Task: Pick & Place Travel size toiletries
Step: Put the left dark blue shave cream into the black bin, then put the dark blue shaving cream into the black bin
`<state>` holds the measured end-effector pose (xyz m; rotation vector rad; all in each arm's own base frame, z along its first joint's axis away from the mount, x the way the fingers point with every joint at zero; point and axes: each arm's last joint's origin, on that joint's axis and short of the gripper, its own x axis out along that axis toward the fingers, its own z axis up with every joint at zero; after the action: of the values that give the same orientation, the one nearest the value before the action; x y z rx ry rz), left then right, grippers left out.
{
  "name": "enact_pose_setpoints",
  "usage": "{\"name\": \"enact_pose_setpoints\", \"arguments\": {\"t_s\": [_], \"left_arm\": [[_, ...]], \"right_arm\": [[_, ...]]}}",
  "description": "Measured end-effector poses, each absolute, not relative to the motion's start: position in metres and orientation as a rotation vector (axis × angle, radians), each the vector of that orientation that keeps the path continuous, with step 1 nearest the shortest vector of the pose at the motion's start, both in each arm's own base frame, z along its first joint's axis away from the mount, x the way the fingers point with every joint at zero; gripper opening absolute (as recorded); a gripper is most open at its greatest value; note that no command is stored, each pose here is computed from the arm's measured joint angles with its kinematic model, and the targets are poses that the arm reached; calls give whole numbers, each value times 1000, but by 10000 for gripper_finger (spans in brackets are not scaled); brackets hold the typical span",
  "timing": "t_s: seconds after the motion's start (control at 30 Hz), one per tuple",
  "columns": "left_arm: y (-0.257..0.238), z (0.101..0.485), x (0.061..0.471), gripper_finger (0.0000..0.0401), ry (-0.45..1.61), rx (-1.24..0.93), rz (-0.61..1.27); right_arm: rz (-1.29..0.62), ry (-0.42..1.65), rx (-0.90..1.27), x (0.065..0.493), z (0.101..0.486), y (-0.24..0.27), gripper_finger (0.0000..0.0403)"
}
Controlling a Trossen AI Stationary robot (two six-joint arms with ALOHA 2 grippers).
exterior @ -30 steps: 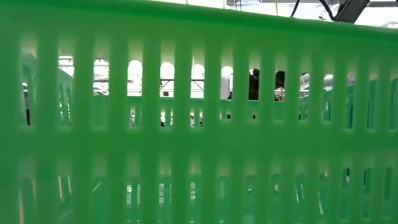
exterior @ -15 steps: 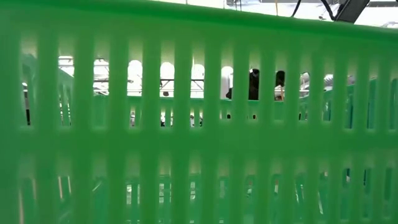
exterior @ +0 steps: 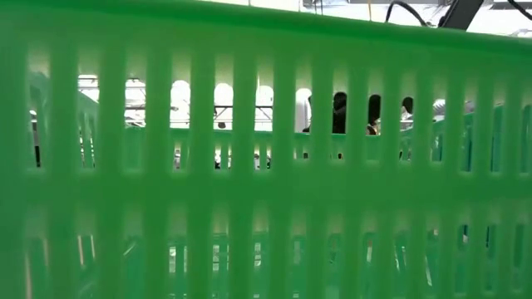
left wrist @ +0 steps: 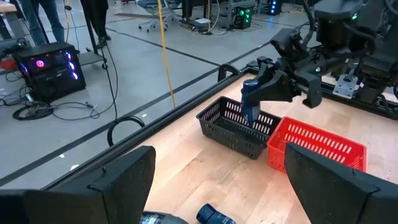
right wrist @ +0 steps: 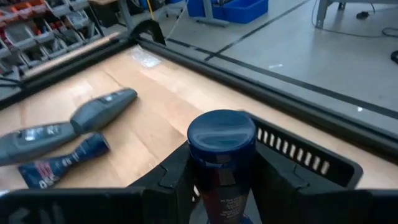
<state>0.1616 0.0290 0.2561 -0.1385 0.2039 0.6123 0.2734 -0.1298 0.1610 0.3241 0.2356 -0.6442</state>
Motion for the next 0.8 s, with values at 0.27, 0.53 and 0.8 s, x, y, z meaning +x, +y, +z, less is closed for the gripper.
{"name": "enact_pose_setpoints", "arguments": {"t_s": [0.27, 0.53, 0.8], "left_arm": [[30, 256, 161, 349, 206, -147, 617], [29, 254, 161, 349, 220, -147, 618], [30, 254, 161, 349, 220, -149, 619]], "right_arm": [[-641, 238, 315, 274, 161, -129, 133], [-635, 255, 260, 274, 161, -129, 157], [-629, 228, 243, 274, 164, -130, 198]]}}
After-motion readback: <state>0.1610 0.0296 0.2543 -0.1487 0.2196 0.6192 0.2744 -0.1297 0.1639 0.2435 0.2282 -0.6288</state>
